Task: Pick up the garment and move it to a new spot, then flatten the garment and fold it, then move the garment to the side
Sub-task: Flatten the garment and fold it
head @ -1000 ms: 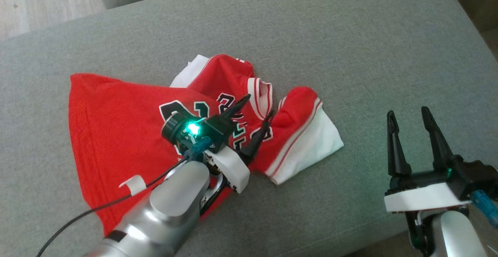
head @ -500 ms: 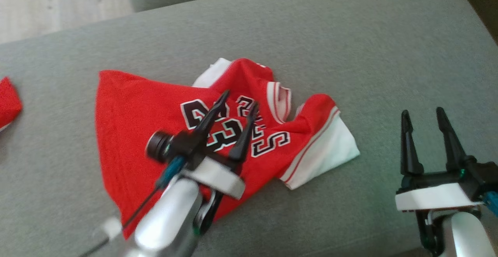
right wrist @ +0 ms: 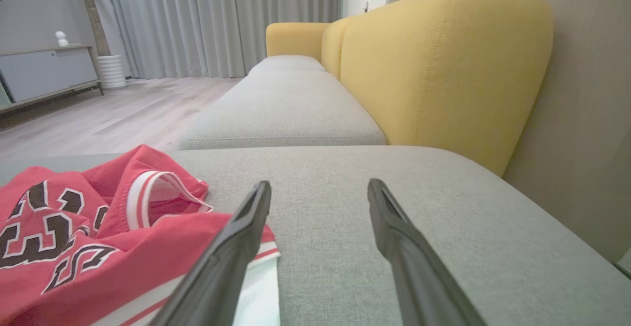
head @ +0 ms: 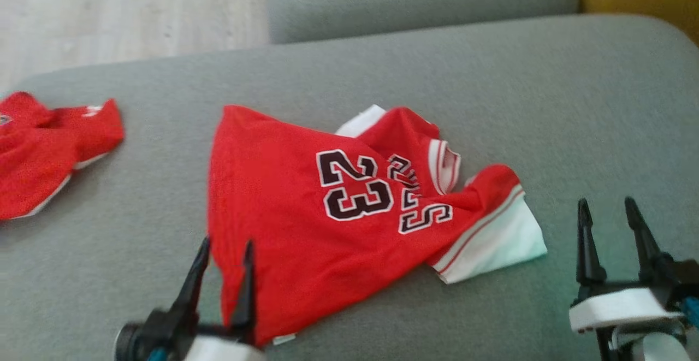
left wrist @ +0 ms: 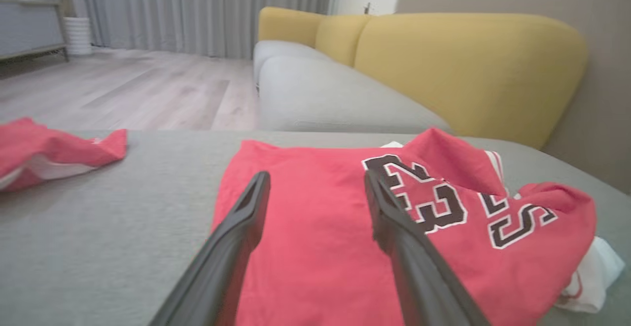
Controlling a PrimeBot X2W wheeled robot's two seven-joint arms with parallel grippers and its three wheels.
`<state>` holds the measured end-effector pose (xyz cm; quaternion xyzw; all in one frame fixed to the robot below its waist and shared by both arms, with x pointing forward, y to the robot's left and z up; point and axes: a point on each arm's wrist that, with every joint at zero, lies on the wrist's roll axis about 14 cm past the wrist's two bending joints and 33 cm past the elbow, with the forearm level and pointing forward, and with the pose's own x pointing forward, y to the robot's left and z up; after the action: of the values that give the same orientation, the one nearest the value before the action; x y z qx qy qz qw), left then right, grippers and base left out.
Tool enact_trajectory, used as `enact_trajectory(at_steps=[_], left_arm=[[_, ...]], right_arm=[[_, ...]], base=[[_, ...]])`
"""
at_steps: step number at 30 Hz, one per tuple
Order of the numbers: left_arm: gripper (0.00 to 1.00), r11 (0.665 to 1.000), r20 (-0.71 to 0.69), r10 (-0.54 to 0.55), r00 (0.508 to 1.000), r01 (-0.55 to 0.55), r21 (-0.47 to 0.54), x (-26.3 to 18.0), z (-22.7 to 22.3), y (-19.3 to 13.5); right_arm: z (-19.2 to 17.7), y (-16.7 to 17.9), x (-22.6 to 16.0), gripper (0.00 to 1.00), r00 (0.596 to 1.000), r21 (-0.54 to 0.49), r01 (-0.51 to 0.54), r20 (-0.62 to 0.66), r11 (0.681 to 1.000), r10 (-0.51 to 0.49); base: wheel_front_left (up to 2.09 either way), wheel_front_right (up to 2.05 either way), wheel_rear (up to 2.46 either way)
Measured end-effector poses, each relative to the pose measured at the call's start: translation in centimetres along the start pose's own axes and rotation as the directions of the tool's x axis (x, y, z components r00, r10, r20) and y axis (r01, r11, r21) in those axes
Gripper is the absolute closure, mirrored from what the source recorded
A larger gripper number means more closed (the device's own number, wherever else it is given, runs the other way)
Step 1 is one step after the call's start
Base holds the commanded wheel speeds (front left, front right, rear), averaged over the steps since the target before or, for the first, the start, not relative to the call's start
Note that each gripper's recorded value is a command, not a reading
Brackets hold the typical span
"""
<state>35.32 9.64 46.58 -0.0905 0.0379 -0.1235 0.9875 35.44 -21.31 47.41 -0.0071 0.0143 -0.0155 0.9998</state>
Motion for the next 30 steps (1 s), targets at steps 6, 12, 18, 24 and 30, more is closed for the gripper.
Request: enact_trajectory(at_steps=[6,12,18,24,30], left_arm=[[0.0,0.995,-0.018,0.102,0.995,-0.102,0.004,-4.0,-0.9,2.9],[0.0,0.988,0.005,0.155,0.988,-0.155,0.022,-5.2,-0.3,4.5],[0.0,0.987,0.002,0.159,0.987,-0.159,0.012,-5.5,-0.5,4.8],[0.0,0.989,-0.011,0.151,0.988,-0.151,0.005,-5.5,-0.9,4.7],[0.0,0.991,-0.017,0.134,0.991,-0.134,-0.026,-5.4,-1.2,4.2]], right_arm=[[-1.0,1.5,-0.3,0.0,0.998,-0.001,-0.049,-0.033,0.999,0.049],[-1.9,2.7,-0.6,0.0,0.994,0.002,-0.087,-0.059,0.996,0.087],[-1.9,3.6,-0.7,0.0,0.992,0.008,-0.112,-0.061,0.994,0.113],[-2.1,4.0,-0.8,0.0,0.99,0.015,-0.122,-0.066,0.992,0.123],[-1.9,4.3,-1.0,0.0,0.99,0.041,-0.125,-0.058,0.991,0.127]], base=[[0.0,0.0,0.0],[0.0,0.0,0.0],[0.0,0.0,0.0],[0.0,0.0,0.0],[0.0,0.0,0.0]])
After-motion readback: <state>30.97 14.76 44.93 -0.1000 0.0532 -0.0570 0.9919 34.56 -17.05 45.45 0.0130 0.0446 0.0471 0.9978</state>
